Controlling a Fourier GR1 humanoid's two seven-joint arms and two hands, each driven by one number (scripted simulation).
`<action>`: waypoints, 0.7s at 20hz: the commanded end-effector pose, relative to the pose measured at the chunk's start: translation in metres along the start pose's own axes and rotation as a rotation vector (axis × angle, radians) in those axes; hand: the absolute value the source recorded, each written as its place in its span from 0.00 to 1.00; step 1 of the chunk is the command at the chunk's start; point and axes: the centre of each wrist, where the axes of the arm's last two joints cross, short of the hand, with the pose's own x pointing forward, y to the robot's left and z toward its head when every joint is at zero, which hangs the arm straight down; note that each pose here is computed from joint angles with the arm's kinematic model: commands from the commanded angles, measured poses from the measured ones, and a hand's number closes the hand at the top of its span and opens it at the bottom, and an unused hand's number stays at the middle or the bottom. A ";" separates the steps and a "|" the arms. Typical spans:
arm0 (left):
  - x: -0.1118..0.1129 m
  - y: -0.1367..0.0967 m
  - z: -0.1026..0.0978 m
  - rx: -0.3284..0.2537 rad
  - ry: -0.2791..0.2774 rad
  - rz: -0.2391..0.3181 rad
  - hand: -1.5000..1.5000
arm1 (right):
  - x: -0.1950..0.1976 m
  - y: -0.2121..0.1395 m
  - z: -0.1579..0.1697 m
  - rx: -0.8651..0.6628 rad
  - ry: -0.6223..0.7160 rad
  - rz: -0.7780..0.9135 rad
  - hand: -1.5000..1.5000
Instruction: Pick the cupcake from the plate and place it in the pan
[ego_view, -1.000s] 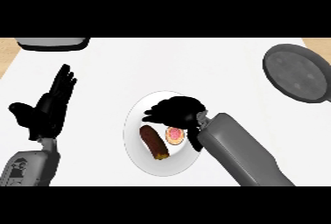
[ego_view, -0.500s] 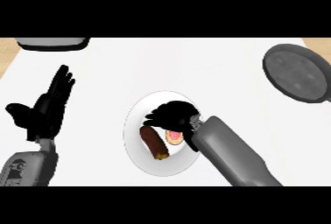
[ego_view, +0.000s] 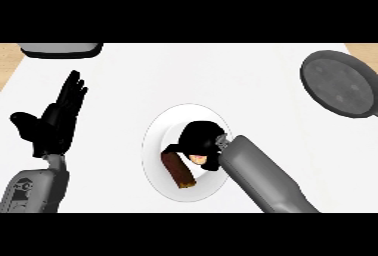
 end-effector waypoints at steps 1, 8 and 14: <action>0.005 -0.003 -0.012 0.006 -0.015 -0.015 0.50 | 0.008 0.024 -0.014 0.012 -0.037 0.025 1.00; 0.020 0.005 -0.009 -0.008 -0.022 0.008 0.50 | -0.022 -0.001 0.008 -0.130 0.188 -0.121 1.00; -0.002 0.019 0.008 0.057 0.009 -0.011 0.50 | -0.095 0.021 0.081 -0.337 0.896 -0.517 1.00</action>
